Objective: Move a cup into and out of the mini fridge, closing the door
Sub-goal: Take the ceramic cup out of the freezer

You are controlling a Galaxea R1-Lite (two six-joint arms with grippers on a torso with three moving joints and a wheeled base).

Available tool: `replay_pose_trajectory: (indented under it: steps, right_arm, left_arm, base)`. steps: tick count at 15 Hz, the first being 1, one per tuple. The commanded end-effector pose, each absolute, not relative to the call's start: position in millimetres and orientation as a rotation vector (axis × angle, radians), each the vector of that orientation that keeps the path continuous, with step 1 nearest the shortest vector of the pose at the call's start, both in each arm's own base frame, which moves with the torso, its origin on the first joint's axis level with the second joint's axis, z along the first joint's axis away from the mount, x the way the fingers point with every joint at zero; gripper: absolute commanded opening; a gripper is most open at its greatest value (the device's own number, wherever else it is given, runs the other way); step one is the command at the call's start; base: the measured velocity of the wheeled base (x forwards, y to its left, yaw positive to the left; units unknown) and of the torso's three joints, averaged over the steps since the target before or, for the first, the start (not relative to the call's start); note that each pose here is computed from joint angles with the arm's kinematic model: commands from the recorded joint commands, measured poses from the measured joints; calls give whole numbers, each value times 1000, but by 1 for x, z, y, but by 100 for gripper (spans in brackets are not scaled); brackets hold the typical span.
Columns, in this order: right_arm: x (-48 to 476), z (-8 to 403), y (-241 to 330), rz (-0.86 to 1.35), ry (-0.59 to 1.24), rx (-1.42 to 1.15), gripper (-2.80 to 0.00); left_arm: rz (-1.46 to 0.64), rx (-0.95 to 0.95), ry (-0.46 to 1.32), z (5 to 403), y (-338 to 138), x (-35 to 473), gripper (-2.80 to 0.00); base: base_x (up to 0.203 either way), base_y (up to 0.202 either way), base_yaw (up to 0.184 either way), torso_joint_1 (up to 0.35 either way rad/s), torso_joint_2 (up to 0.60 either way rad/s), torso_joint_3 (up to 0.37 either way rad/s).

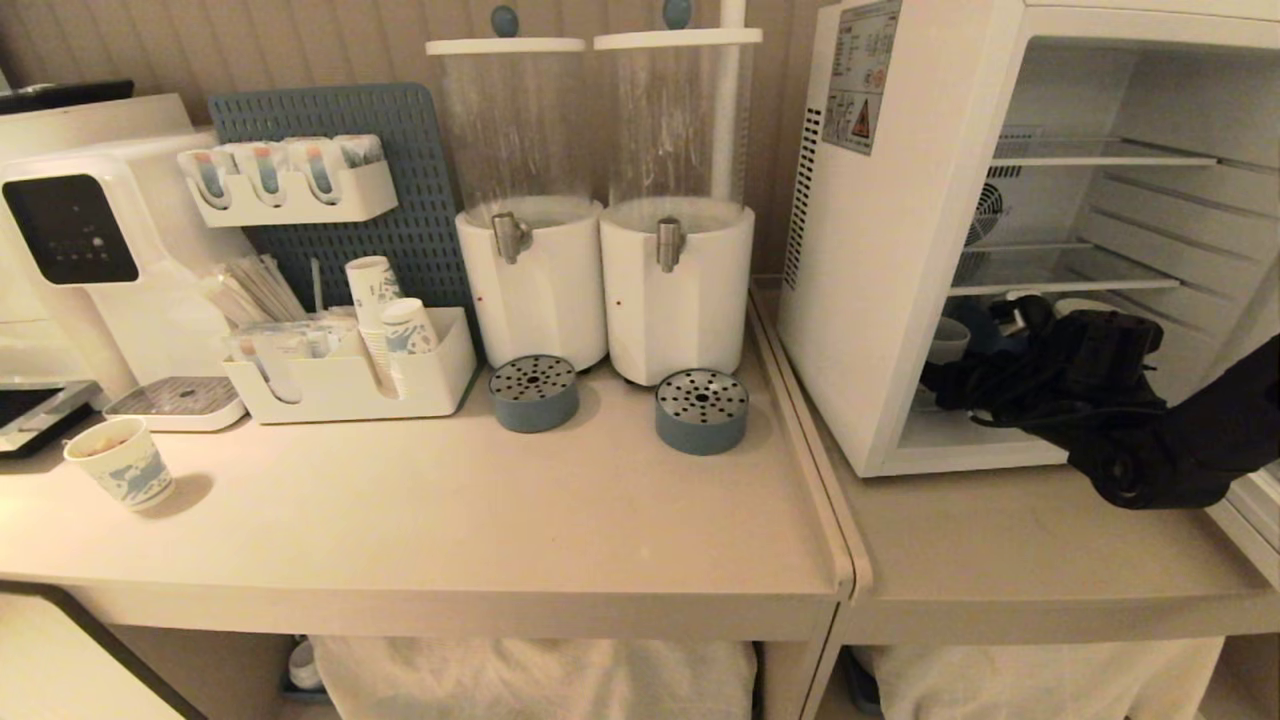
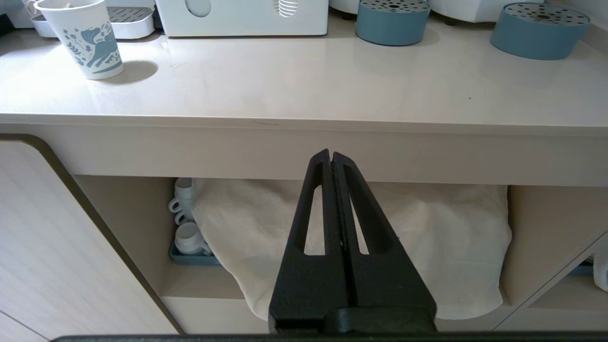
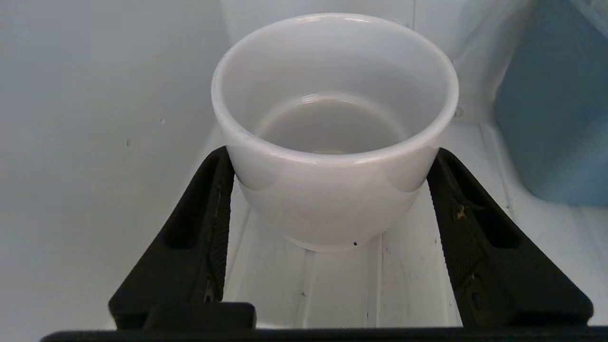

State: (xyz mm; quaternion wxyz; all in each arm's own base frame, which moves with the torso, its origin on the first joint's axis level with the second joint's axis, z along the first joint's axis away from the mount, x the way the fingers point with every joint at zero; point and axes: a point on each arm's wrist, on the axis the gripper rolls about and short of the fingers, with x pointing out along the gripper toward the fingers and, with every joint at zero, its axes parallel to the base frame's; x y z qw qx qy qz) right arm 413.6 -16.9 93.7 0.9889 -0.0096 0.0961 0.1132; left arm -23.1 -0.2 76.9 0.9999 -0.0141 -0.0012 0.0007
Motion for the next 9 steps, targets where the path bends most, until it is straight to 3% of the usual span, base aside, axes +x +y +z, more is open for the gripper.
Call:
replay_pose_trajectory:
  steps: [1,9]
  right_arm:
    - [410,93,-17,230,201,-18,-280]
    - [381,100,-15,241,227,-14,-280]
  left_arm:
    - [2,-29,-3,77,0,-23,-280]
    - [3,-29,-3,77,0,-23,-280]
  base:
    - [0,0,0,0,0,0]
    - [0,0,0,0,0,0]
